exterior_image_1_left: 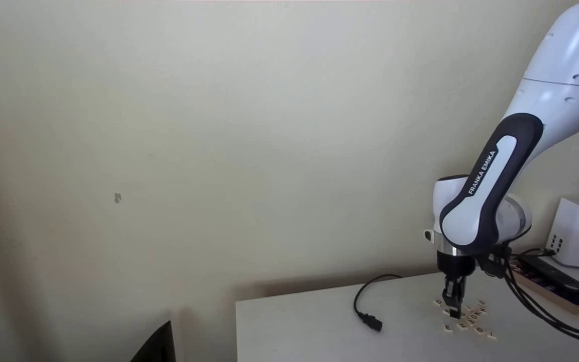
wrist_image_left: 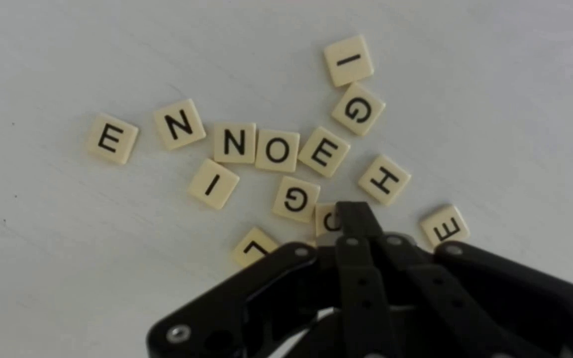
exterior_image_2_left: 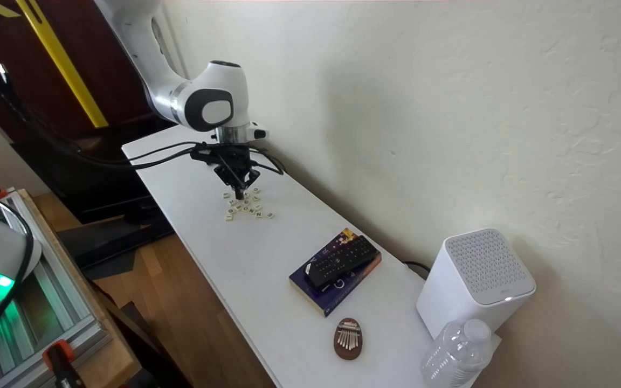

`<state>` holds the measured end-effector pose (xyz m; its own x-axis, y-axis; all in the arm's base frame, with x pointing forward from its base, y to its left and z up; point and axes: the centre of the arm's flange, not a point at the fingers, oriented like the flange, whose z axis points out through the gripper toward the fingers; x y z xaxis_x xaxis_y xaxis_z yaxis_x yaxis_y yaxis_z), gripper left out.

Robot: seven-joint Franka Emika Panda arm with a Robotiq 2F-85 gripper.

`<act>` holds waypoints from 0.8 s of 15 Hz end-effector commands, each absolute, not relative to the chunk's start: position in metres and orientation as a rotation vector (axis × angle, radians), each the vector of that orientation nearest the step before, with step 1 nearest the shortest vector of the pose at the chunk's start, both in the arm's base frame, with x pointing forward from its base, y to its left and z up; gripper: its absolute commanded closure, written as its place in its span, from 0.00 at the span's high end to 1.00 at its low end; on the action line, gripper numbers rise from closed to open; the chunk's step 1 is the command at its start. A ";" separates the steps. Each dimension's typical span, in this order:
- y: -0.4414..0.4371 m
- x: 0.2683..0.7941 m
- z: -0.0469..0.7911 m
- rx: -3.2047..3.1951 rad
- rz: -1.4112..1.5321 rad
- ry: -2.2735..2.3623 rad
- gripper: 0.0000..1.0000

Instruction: Align 3 letters in a straight line

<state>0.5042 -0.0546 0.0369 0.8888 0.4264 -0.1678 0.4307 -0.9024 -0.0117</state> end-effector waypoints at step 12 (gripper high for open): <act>-0.036 0.510 0.010 2.796 -0.405 1.243 0.00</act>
